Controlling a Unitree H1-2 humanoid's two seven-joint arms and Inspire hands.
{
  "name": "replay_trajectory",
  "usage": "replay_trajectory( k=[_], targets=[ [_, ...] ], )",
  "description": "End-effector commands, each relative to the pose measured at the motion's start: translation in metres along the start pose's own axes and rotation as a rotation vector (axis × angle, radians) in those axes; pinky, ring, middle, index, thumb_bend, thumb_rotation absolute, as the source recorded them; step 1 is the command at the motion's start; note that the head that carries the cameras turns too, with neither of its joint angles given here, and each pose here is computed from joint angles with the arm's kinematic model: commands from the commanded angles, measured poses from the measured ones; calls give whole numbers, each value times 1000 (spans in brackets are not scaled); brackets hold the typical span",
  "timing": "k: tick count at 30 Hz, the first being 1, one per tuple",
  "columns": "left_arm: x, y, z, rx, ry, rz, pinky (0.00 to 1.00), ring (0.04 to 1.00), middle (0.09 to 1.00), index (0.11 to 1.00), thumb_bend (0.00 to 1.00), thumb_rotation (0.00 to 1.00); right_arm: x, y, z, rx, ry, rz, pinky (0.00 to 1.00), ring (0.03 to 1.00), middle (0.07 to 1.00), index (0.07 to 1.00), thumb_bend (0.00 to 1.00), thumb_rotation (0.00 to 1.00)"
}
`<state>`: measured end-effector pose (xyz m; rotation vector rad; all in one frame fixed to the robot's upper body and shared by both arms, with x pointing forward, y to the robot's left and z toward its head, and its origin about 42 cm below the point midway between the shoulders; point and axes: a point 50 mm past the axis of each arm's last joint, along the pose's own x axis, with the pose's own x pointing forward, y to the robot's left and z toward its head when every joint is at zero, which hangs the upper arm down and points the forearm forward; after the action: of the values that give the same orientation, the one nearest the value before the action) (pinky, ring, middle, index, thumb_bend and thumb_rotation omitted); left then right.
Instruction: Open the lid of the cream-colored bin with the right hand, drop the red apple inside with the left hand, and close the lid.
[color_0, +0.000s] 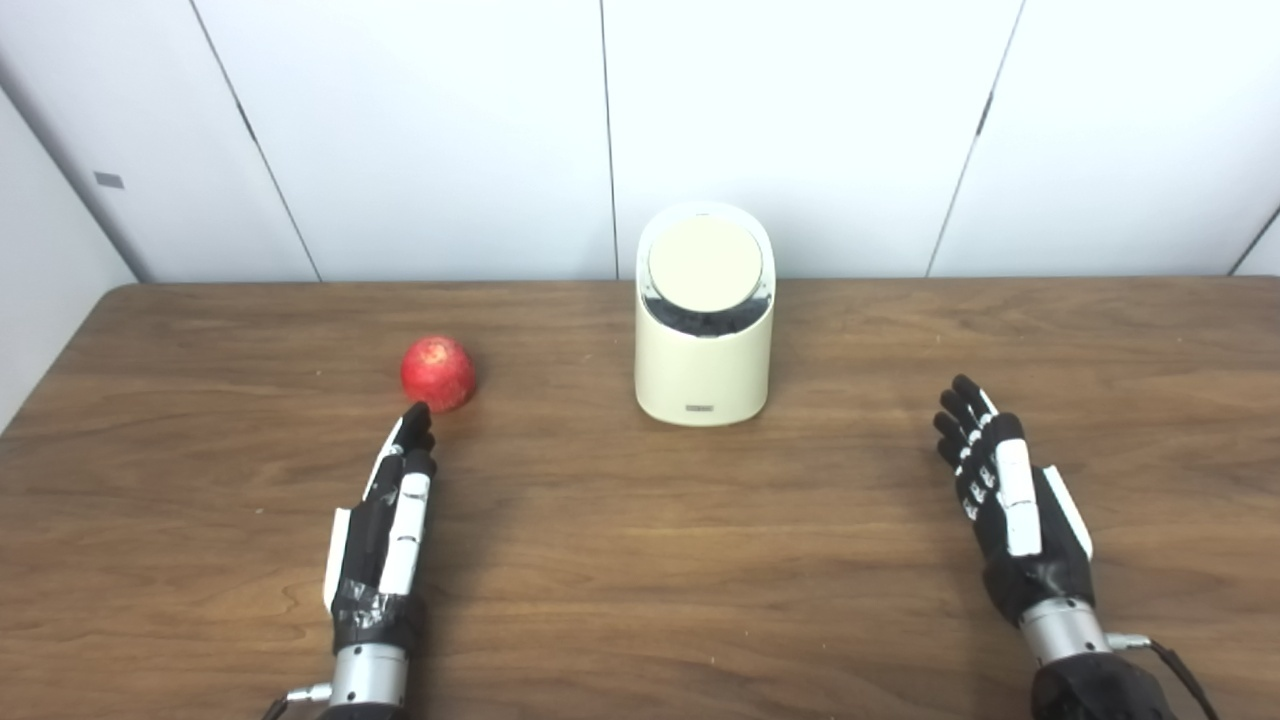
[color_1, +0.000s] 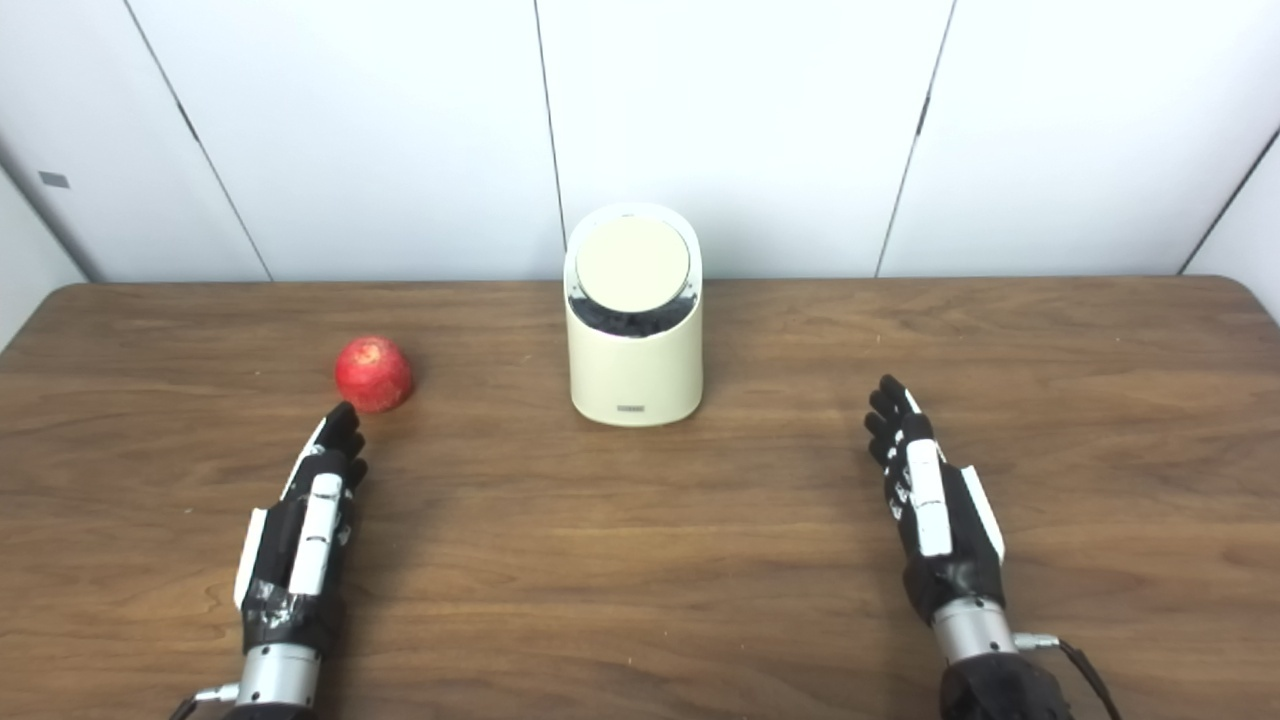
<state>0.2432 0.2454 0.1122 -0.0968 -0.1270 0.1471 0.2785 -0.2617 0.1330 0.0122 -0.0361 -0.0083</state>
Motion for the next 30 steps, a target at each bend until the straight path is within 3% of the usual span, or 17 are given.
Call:
replay_trajectory(
  k=[1, 6, 23, 30],
  targets=[
    [2, 4, 4, 11, -22, -10, 1000, 980, 968, 942, 447, 737, 3, 3, 9, 8, -36, -1, 1000, 957, 957, 950, 534, 1000],
    [2, 6, 6, 11, -23, -5, 1000, 980, 966, 937, 436, 773, 2, 8, 11, -3, -43, 5, 993, 959, 958, 949, 532, 1000],
    [1, 5, 7, 17, -20, -12, 1000, 976, 959, 935, 452, 760, 1, 7, 14, -13, -43, 1, 998, 962, 962, 956, 503, 1000],
    [1, 2, 5, 26, -28, -20, 988, 970, 961, 944, 481, 697, 1, 3, 11, 1, -32, 7, 1000, 971, 967, 959, 508, 1000]
  ],
)
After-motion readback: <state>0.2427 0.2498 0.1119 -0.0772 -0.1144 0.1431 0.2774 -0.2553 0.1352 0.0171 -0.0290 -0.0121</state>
